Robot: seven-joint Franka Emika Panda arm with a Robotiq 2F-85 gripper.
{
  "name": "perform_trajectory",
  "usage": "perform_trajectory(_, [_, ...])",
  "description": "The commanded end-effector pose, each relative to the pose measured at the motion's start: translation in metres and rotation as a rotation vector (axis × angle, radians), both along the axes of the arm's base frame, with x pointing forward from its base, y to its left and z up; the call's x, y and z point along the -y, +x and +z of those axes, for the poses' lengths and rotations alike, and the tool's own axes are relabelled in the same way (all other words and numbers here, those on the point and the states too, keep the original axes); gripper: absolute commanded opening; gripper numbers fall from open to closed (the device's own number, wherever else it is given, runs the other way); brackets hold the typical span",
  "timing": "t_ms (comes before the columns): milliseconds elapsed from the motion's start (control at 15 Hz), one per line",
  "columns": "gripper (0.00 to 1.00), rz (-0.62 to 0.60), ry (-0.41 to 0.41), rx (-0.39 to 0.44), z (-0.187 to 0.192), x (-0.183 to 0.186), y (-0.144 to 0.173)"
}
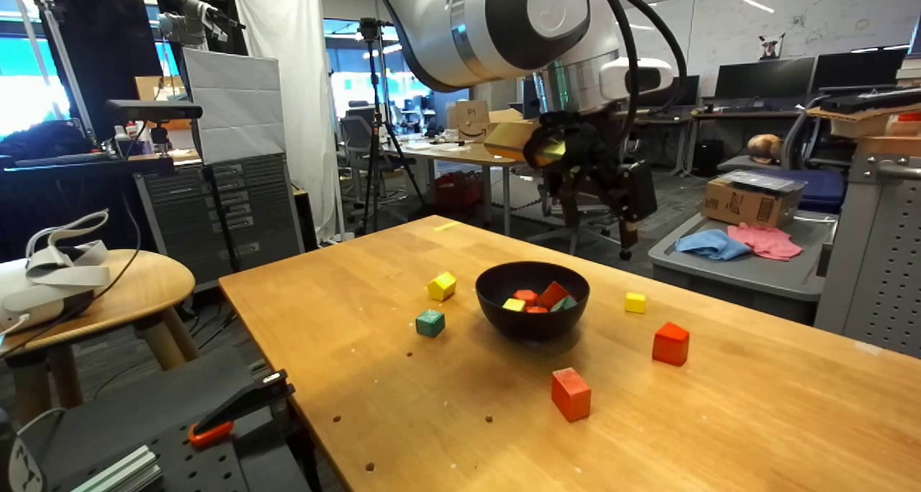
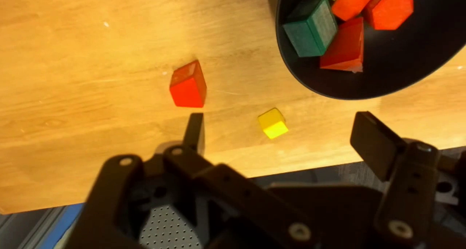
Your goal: Take the blocks from the black bowl one at a time and place them on the table
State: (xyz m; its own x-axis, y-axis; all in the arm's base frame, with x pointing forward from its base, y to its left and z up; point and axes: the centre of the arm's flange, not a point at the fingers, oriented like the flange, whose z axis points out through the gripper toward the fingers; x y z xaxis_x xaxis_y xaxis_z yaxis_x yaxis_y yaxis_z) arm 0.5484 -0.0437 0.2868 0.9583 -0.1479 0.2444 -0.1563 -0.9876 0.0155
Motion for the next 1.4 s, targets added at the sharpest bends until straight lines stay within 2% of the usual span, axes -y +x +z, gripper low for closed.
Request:
perform_trajectory(0, [1.00, -0.002, 0.000, -0.005, -0.003, 0.001, 0.000])
perform_trajectory(600, [1.00, 0.162, -0.022, -0.057, -0.041, -0.069, -0.005])
perform_trajectory(733, [1.00, 0.191, -0.028, -0.045, -0.048, -0.082, -0.004])
perform_trajectory(1000, [1.00, 0.202, -0.009, -0.046, -0.065, -0.091, 0.007])
perform_trajectory(1133, [1.00, 0.193, -0.011, -0.072, -0.064, -0.089, -0.004])
perform_trajectory(1333, [1.00, 0.191, -0.008, -0.077, -0.069, -0.090, -0.001])
